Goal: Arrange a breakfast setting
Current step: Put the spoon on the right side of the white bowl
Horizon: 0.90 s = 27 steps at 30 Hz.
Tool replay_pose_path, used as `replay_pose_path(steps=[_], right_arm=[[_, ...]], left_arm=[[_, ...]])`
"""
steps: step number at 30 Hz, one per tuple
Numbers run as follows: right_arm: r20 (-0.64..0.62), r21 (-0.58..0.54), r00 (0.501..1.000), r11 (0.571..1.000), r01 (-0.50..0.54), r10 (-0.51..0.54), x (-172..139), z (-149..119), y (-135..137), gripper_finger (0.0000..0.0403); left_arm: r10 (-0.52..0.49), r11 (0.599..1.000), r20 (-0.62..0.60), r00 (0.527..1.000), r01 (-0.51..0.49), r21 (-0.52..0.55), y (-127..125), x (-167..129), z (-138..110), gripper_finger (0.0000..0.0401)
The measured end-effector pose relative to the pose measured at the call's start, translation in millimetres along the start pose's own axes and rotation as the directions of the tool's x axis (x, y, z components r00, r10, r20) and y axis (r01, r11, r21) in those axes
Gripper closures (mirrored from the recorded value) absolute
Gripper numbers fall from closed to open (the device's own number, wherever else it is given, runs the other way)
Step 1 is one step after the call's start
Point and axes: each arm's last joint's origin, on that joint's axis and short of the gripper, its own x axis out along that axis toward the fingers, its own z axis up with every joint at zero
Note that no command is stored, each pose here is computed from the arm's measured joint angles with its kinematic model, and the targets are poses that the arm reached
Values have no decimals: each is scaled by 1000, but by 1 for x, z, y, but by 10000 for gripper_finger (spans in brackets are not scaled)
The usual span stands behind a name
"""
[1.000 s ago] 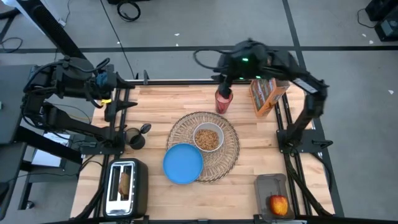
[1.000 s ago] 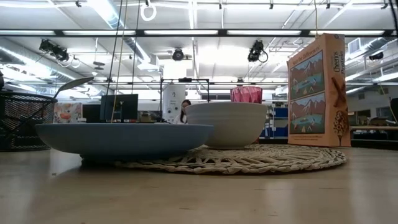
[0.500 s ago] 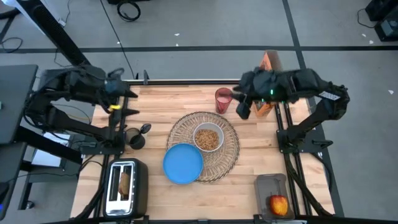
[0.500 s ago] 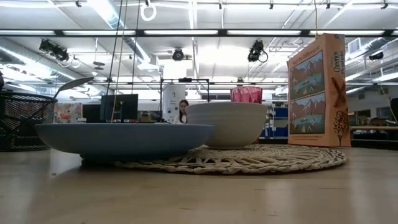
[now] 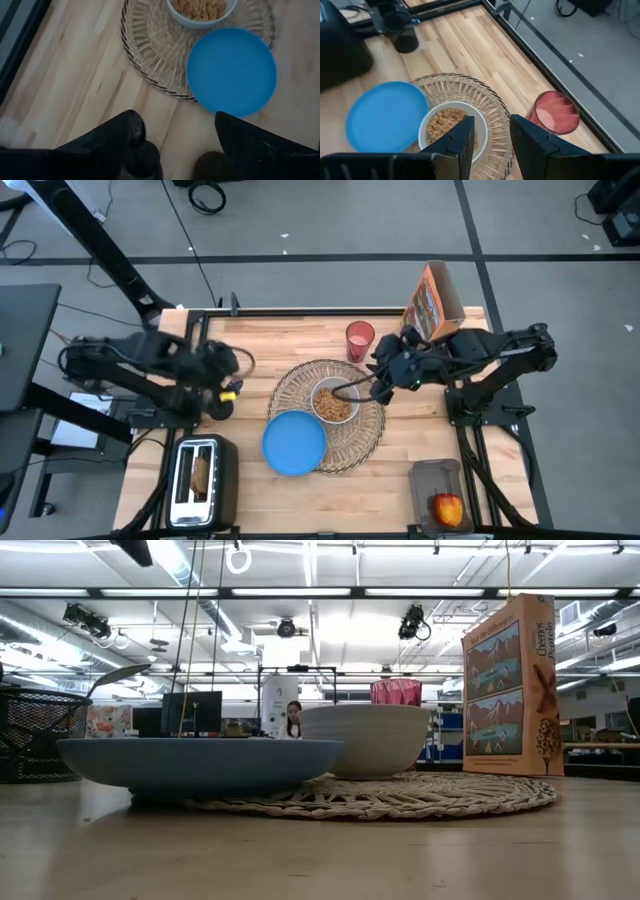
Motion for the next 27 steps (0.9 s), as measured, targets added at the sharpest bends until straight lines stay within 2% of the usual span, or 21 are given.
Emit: replay_pose_path(steps=[5, 9, 13, 17, 22, 27], right_arm=[[-4, -57, 1000, 998, 21, -21, 1, -3, -1, 270], [12, -124, 1000, 992, 21, -20, -5, -2, -8, 270], [34, -156, 999, 987, 22, -17, -13, 0, -19, 270], [54, -189, 998, 982, -6, 16, -27, 0, -31, 270], [91, -226, 996, 974, -4, 25, -42, 0, -47, 270], [113, -250, 993, 968, 9, 20, -53, -1, -63, 270]], left_arm=[[84, 993, -61, 995, -89, -76, -30, 28, 6, 115], [195, 957, -160, 968, -223, -184, -41, 62, 16, 115], [323, 884, -301, 897, -399, -242, -41, 99, 22, 115], [432, 779, -429, 794, -567, -266, -36, 127, 24, 115], [490, 682, -450, 746, -650, -335, -36, 148, 27, 115], [513, 648, -479, 712, -688, -328, -38, 164, 27, 115]])
